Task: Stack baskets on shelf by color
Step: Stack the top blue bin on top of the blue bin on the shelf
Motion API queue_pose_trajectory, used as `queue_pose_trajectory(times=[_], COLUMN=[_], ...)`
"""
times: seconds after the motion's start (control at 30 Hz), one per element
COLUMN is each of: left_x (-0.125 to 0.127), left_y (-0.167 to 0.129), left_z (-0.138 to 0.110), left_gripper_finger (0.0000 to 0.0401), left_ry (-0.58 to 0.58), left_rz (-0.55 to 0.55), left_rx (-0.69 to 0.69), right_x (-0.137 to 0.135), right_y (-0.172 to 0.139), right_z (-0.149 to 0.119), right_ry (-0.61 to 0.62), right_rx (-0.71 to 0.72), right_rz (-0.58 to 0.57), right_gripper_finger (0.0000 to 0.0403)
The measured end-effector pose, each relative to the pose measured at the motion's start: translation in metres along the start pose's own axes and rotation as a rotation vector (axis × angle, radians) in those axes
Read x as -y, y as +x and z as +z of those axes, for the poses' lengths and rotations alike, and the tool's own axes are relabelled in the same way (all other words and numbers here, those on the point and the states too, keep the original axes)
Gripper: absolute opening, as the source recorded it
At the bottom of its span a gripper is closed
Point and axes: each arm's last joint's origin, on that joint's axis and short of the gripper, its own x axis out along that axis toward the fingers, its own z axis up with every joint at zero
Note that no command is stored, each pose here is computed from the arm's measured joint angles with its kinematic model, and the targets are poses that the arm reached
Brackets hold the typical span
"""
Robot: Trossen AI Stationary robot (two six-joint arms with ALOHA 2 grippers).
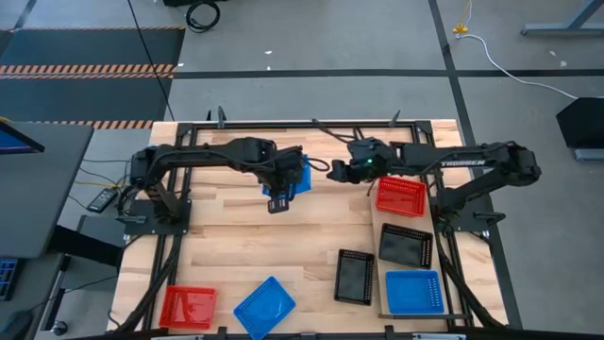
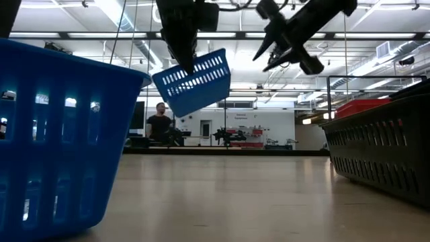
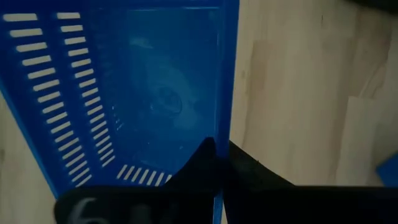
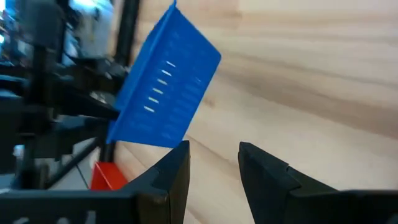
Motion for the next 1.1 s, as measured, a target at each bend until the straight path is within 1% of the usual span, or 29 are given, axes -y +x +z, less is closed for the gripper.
queue_pose_trajectory(times=[0.13,0.23,0.37,0.47,0.63,0.73,0.9,1.0,1.1], left_x=[0.001,0.003,0.01,0.017,0.024,0.024,0.024,0.022,0.016], left_y=[0.018,0.029,0.05,0.057,0.058,0.058,0.058,0.052,0.04], left_z=[0.003,0.005,0.011,0.015,0.019,0.019,0.016,0.011,0.007], left_gripper_finger=[0.001,0.0018,0.0036,0.0056,0.0105,0.014,0.0194,0.0214,0.0223], left_ry=[-0.005,-0.034,-0.103,-0.107,-0.128,-0.151,-0.157,-0.159,-0.167], left_rz=[-0.02,-0.056,-0.081,-0.087,-0.098,-0.096,-0.091,-0.086,-0.079], left_rx=[-0.047,-0.074,-0.083,-0.067,-0.023,-0.029,-0.062,-0.088,-0.097], right_x=[0.006,0.01,0.015,0.017,0.019,0.019,0.019,0.019,0.025], right_y=[0.02,0.031,0.034,0.033,0.031,0.031,0.031,0.031,0.03], right_z=[-0.003,-0.005,-0.008,-0.009,-0.01,-0.01,-0.01,-0.013,-0.021], right_ry=[-0.008,-0.008,-0.002,0.0,0.001,0.008,0.013,0.018,0.027], right_rx=[-0.08,-0.107,-0.126,-0.135,-0.152,-0.15,-0.165,-0.19,-0.23], right_rz=[-0.043,-0.078,-0.125,-0.151,-0.173,-0.171,-0.168,-0.174,-0.249], right_gripper_finger=[0.0141,0.0141,0.0141,0.0141,0.0141,0.0141,0.0141,0.0142,0.0142])
